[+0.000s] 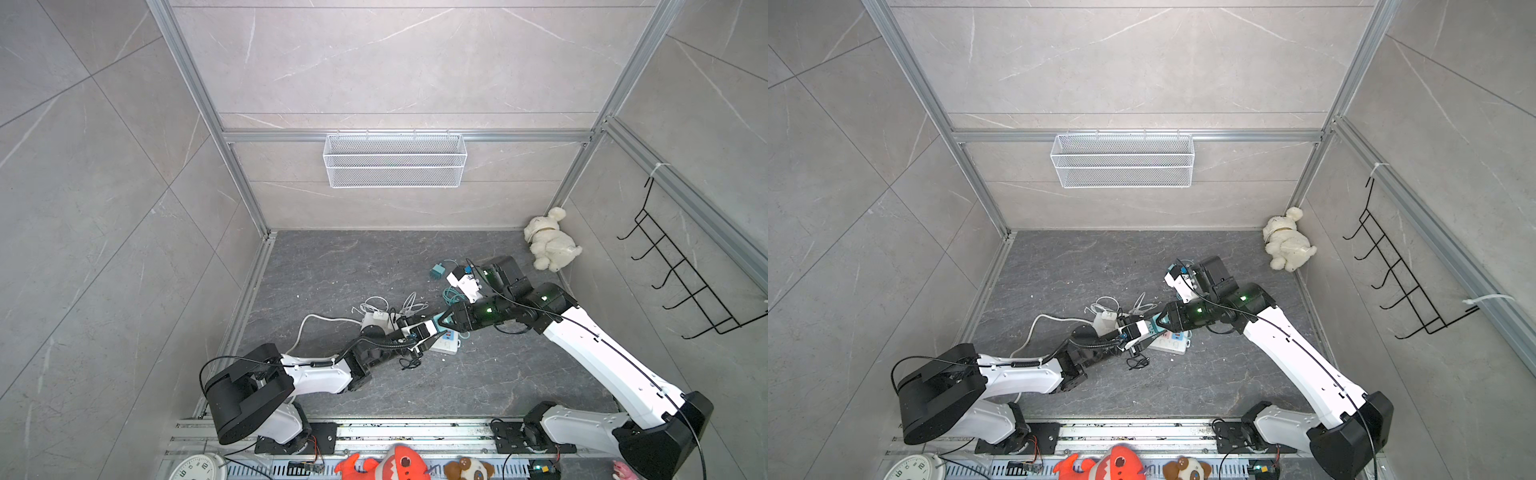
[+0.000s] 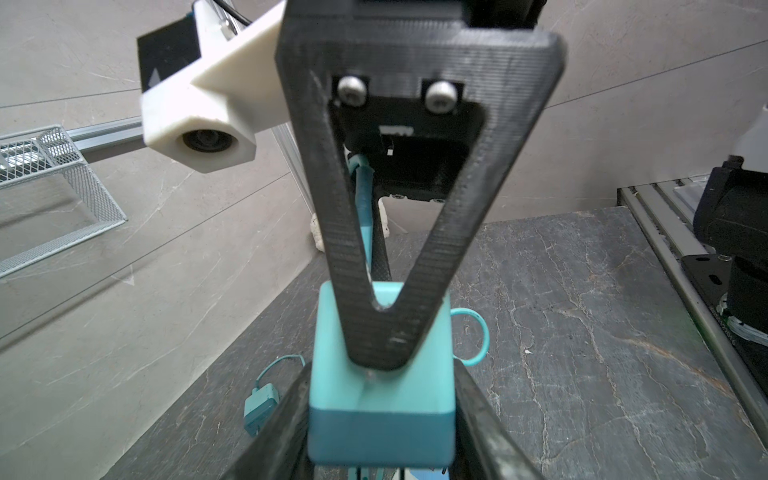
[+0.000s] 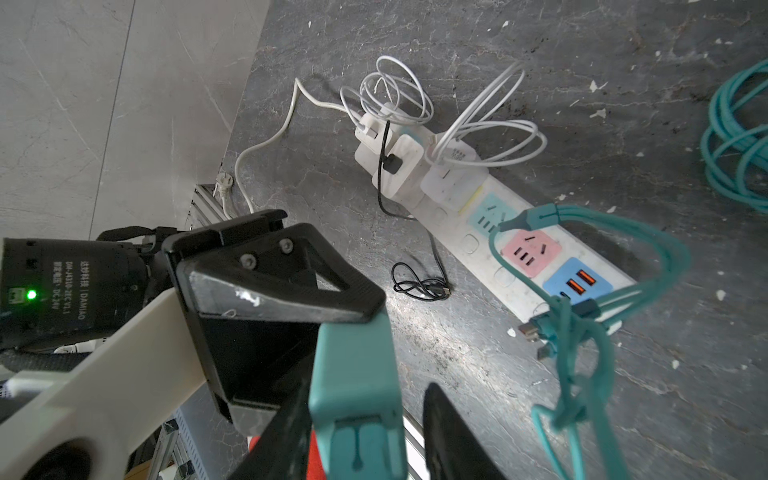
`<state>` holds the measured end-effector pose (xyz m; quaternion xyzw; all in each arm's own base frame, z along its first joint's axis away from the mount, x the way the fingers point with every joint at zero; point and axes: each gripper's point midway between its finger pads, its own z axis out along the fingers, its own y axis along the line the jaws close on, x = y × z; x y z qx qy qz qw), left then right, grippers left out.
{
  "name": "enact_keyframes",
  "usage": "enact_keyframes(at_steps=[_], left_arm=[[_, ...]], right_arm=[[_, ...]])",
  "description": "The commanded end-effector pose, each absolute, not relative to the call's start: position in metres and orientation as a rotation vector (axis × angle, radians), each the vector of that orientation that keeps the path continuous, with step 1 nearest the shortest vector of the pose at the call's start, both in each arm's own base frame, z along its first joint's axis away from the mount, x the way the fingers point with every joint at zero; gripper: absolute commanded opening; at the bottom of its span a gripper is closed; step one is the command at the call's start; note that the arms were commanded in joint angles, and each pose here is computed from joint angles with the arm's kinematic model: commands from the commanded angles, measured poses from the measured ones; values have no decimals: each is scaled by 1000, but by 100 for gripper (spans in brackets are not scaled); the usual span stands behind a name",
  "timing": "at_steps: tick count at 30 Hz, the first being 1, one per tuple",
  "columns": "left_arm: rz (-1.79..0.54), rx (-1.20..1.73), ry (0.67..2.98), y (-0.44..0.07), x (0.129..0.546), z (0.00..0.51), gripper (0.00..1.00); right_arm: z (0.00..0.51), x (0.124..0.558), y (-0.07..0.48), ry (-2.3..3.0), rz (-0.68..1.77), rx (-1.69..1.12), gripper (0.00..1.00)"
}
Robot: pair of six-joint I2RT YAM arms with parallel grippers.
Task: Insert the plug
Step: 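Close the right gripper on the teal charger beside the left gripper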
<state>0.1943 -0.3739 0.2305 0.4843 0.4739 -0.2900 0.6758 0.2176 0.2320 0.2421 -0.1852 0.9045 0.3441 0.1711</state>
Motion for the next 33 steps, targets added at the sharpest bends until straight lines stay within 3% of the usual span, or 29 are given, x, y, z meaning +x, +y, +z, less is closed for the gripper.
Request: enact_keyframes(at_steps=[1, 10, 25, 29, 33], left_arm=[[-679, 1041, 951, -372, 185, 264, 6], [-668, 1026, 957, -371, 188, 265, 6], [-647, 1021, 977, -372, 194, 264, 8], [-640, 1012, 989, -372, 196, 264, 19], [-619, 1012, 1014, -370, 200, 261, 46]], right_arm=[[252, 223, 239, 2527, 1007, -524, 44], [246, 215, 245, 2541, 1034, -552, 41], [235, 207, 235, 2582, 969, -567, 22], [234, 209, 231, 2592, 927, -571, 17], [242, 214, 225, 2582, 851, -575, 16]])
